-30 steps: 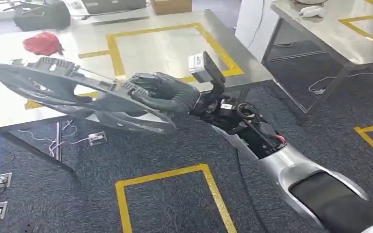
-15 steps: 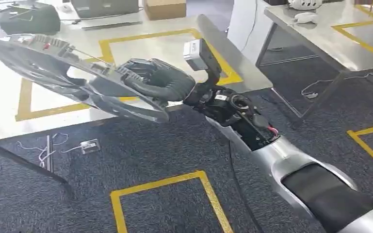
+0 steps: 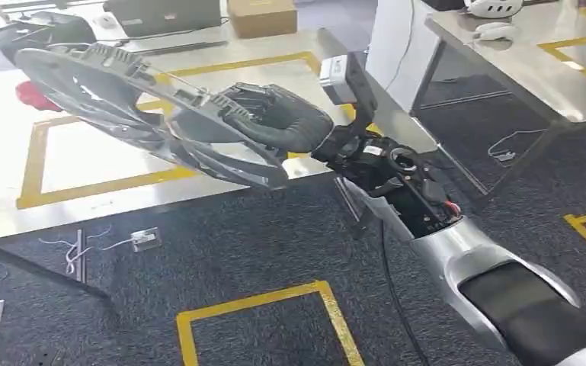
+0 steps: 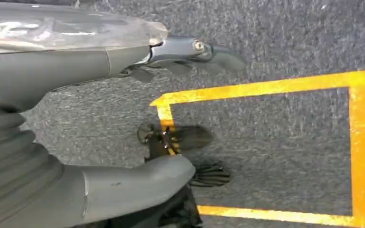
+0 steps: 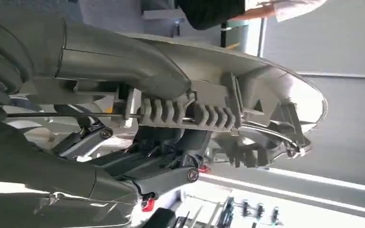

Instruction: Take the parts from the cabinet and place them on the table.

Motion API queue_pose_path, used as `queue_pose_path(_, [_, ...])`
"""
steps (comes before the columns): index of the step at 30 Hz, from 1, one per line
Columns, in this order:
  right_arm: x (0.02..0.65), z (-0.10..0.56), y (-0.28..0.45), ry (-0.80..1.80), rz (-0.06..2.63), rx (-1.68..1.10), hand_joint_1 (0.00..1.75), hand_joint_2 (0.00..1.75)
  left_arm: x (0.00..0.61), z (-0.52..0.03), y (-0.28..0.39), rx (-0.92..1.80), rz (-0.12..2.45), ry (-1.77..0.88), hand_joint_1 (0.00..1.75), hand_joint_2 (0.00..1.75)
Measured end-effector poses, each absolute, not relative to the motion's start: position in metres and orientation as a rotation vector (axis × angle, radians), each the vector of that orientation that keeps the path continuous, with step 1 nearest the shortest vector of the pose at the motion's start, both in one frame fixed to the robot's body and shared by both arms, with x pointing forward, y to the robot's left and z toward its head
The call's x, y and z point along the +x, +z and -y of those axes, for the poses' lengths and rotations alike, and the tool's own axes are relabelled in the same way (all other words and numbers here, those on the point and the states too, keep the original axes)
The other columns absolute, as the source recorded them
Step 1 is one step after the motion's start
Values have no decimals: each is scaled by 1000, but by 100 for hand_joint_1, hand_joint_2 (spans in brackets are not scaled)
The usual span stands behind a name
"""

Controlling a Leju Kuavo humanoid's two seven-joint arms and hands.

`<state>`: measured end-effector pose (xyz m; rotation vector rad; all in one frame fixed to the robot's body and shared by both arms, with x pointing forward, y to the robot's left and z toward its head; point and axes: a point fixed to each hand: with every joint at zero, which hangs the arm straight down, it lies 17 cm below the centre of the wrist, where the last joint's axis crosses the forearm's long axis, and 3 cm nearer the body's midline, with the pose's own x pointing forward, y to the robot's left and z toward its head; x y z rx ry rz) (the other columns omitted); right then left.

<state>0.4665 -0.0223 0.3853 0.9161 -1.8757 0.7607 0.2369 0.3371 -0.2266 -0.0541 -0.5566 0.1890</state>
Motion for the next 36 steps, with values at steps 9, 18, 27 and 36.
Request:
queue_pose_path(9, [466,25,385,756,1877,915,175,175,235,-340,-227,-50,554,189,0,175])
queue_pose_path(18, [464,25,392,754,1885,929,175,175,236,-338,-227,-53,554,189,0,175])
queue_pose_path(27, [463,27,391,755,1887,925,175,175,234,-335,-228,-57,552,191,0,175])
queue_pose_path(36, [470,30,391,752,1924,850,175,175,231,-335,-229,-54,550,193,0,175])
